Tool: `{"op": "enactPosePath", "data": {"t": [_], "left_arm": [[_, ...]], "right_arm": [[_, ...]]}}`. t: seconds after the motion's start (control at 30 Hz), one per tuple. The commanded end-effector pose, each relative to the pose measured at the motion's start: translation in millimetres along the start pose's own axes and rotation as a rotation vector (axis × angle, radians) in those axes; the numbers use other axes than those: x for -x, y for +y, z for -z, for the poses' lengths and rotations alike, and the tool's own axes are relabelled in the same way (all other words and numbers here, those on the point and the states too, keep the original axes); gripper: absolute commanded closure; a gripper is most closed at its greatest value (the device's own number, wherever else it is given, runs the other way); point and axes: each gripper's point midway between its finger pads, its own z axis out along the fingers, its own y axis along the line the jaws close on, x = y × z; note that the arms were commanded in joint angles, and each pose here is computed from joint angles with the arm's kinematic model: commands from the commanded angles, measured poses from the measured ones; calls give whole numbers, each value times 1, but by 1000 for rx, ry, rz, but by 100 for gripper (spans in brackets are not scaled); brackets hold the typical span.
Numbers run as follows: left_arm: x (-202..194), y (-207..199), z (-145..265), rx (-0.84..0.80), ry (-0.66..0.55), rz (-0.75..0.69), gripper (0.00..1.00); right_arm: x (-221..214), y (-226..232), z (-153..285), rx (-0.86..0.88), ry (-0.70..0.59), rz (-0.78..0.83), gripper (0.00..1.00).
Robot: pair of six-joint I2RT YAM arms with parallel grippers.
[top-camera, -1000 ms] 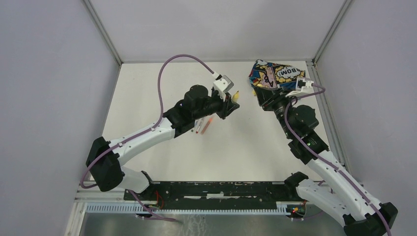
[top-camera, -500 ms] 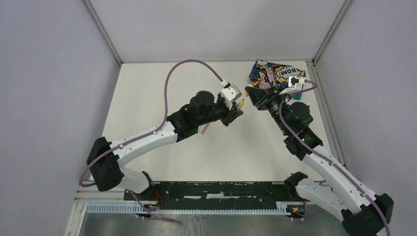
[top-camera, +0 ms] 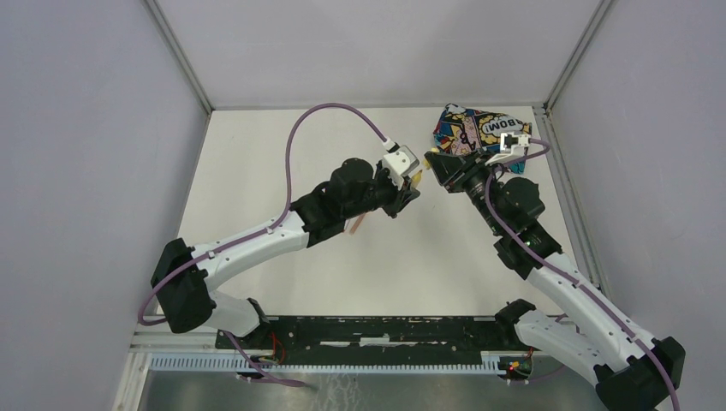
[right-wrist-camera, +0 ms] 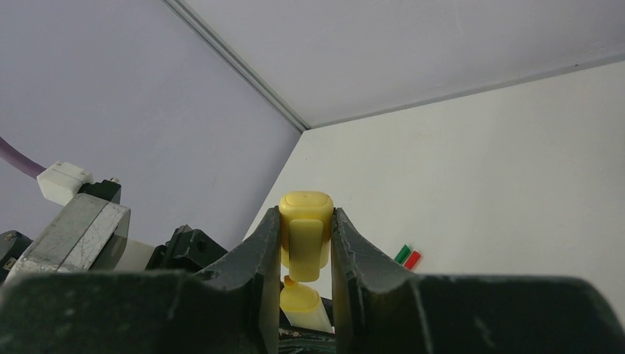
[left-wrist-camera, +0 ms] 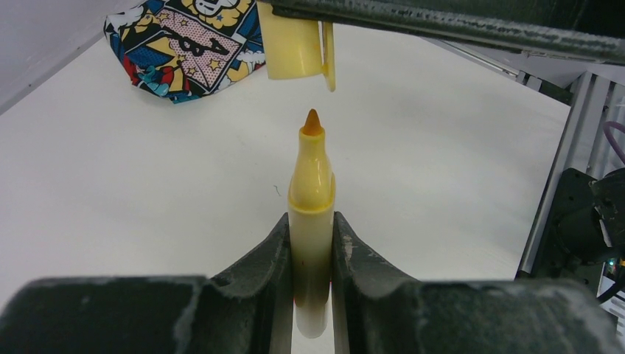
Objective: Insert the pens into the pen caps
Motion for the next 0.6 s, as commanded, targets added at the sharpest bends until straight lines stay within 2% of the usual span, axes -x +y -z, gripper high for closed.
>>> {"op": "enactPosePath", "data": {"t": [0.0,0.57], "left_arm": [[3,4,-3,16,-12,-55,98],[5,6,-3,29,-15,-47,98]], "right_arm": [[6,14,-2,61,-10,18,95],[-4,18,-3,97,41,45,95]]}}
